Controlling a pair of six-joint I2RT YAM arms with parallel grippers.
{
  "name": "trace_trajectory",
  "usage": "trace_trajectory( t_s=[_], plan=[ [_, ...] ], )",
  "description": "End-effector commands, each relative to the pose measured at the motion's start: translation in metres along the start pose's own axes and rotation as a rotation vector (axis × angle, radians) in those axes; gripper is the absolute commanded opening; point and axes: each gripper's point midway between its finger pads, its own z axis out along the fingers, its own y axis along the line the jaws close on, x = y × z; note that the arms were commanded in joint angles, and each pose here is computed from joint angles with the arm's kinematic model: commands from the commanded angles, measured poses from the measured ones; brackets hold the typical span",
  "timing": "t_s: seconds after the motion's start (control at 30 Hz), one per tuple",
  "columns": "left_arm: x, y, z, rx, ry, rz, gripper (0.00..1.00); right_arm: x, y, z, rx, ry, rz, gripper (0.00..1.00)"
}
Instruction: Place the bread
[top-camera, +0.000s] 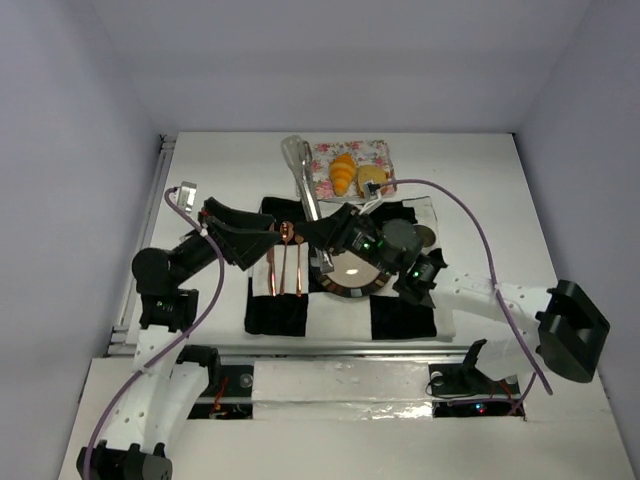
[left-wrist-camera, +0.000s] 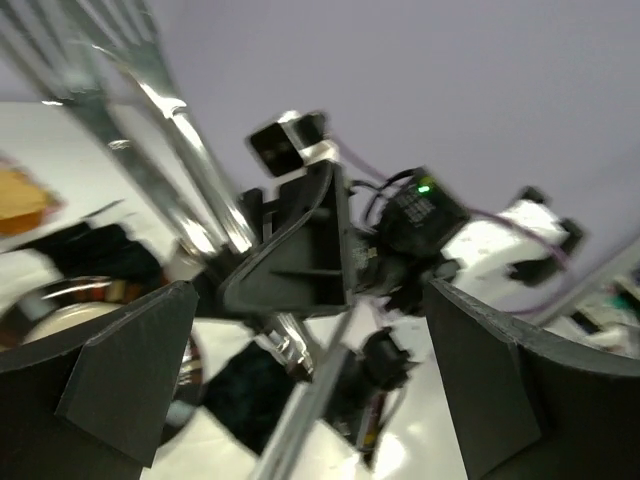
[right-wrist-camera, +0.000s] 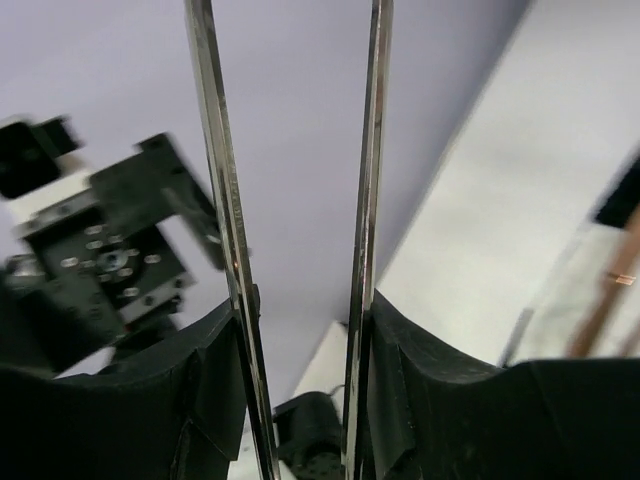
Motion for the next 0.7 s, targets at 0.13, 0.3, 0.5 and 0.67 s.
trace_trajectory(
  t_s=[0.13,0.3,0.5,0.67],
  plan=[
    [-0.002,0.058,-0.026,-0.444,0.1,0.189,0.99,-0.043,-0.069,-0.024,0.337,0.052,-0.163,0.48],
    [0.016,0.085,-0.043,-0.54,0.128,0.211,0.99,-0.064,-0.132,-0.044,0.577,0.154,-0.229,0.47],
    [0.033,0.1,-0.053,-0.569,0.129,0.213,0.99,-0.087,-0.192,-0.052,0.793,0.241,-0.294,0.47],
    [0.035,0.095,-0.054,-0.563,0.112,0.233,0.98,-0.111,-0.218,-0.035,0.909,0.285,-0.348,0.46]
  ],
)
